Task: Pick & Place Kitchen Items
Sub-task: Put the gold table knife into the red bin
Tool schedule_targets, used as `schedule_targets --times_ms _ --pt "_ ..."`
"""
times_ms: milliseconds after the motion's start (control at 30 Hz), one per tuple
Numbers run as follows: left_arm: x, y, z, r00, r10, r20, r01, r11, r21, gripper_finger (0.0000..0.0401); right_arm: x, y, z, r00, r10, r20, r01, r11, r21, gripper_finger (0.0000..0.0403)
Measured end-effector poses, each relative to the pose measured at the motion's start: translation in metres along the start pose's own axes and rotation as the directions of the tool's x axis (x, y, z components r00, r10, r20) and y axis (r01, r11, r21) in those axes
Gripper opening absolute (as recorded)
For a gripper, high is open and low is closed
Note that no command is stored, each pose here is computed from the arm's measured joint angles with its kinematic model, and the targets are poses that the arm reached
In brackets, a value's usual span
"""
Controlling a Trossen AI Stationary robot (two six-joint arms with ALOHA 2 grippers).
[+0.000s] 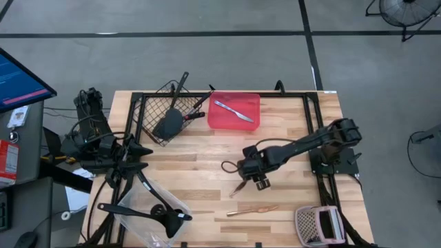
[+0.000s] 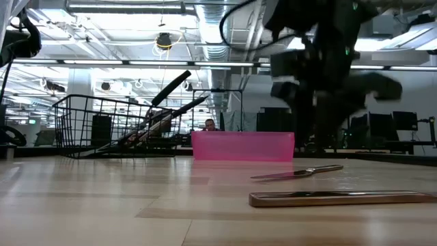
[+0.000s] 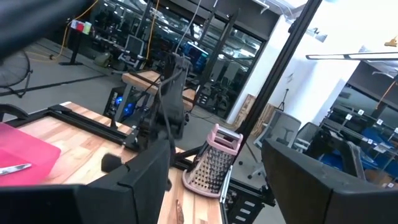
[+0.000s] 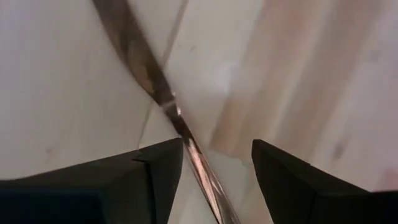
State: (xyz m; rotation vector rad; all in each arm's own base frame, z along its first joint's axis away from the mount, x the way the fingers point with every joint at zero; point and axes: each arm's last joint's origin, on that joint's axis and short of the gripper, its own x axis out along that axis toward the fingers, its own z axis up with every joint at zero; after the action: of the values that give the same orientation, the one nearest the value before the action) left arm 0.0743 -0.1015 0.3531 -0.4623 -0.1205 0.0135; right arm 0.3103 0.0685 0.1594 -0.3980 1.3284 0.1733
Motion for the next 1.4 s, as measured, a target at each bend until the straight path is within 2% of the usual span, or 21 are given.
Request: schedule_targets --times_ms 200,367,433,600,633,800,1000,1400 --pt "0.000 0.000 0.000 1.000 0.000 0.000 0.000 1.000 0.000 0.0237 0.029 0.009 0.002 0.997 0.005 -0.075 -0.008 0.999 -0.032 0.0192" --pt "0.000 0.000 0.000 1.000 0.000 0.000 0.000 1.000 0.000 0.0237 0.038 0.011 0.001 0.990 -0.053 -0.129 0.048 0.998 -0.047 0.0174" --pt "0.000 0.000 0.000 1.000 0.000 0.000 0.000 1.000 0.000 0.0237 0.039 0.011 0.001 0.990 -0.051 -0.129 0.046 0.998 -0.046 0.0143" --pt "0.000 0.000 0.000 1.000 0.000 0.000 0.000 1.000 0.000 0.0237 0.037 0.007 0.001 0.995 0.040 -0.095 -0.042 0.999 -0.012 0.0028" --pt "0.000 0.000 0.000 1.000 0.000 0.000 0.000 1.000 0.000 0.0237 0.037 0.005 0.003 0.997 0.037 -0.068 -0.037 0.999 -0.003 0.0017" --pt "0.000 0.000 0.000 1.000 0.000 -0.001 0.000 1.000 0.000 0.0237 0.039 0.003 0.007 0.999 -0.020 -0.032 0.021 0.999 0.036 0.0018" --pt "0.000 0.000 0.000 1.000 0.000 -0.001 0.000 1.000 -0.002 0.0237 0.036 -0.004 0.014 0.998 -0.018 0.060 0.011 0.993 0.115 0.0005" --pt "0.000 0.000 0.000 1.000 0.000 -0.001 0.000 1.000 -0.001 0.0237 0.022 -0.016 0.008 0.998 0.003 0.058 -0.012 0.987 0.162 0.0001"
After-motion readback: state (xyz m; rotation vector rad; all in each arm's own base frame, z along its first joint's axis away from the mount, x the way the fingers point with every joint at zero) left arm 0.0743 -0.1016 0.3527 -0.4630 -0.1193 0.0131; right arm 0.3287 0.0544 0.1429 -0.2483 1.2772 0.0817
